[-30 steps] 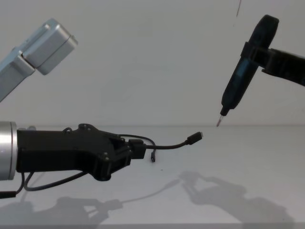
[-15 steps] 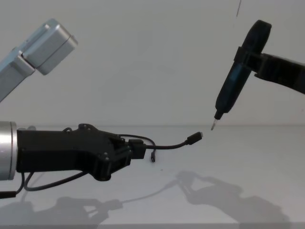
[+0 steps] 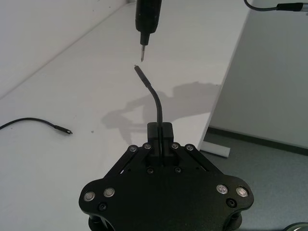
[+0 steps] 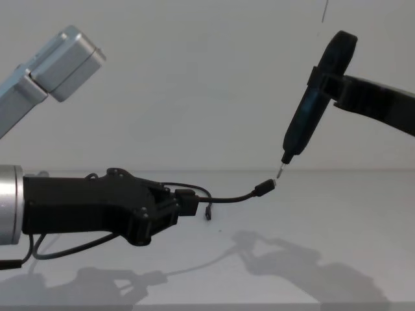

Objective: Pick up the data cable with the one hand.

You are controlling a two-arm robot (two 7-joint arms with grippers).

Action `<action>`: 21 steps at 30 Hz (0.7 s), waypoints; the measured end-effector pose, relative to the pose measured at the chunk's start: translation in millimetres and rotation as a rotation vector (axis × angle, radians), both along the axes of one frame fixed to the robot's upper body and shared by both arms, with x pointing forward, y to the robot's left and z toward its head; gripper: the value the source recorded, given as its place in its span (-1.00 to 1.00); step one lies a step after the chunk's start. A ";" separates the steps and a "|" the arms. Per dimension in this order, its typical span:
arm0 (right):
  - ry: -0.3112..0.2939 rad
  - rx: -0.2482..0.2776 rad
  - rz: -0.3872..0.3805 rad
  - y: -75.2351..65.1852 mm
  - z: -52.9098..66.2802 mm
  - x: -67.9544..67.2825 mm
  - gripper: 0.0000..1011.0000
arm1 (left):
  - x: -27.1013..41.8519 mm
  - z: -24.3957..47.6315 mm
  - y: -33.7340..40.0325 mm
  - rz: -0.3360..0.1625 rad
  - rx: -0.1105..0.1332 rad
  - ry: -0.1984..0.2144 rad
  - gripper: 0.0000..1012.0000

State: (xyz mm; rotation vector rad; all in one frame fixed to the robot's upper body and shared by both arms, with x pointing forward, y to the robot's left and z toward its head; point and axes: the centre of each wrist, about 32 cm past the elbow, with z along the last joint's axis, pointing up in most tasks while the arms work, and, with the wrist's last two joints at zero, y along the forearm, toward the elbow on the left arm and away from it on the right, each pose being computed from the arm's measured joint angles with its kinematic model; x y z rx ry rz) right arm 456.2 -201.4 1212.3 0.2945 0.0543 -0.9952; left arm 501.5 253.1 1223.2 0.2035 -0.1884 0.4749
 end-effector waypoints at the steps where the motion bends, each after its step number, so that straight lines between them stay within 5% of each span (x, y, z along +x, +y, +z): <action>1: 0.000 0.000 0.000 0.3 -0.2 0.5 -0.47 | 0.0 0.0 0.0 0.000 0.000 0.000 -0.92; 21: 0.011 0.007 -0.003 3.2 -5.1 10.7 -0.47 | 0.0 0.0 0.0 0.000 0.000 0.000 -0.92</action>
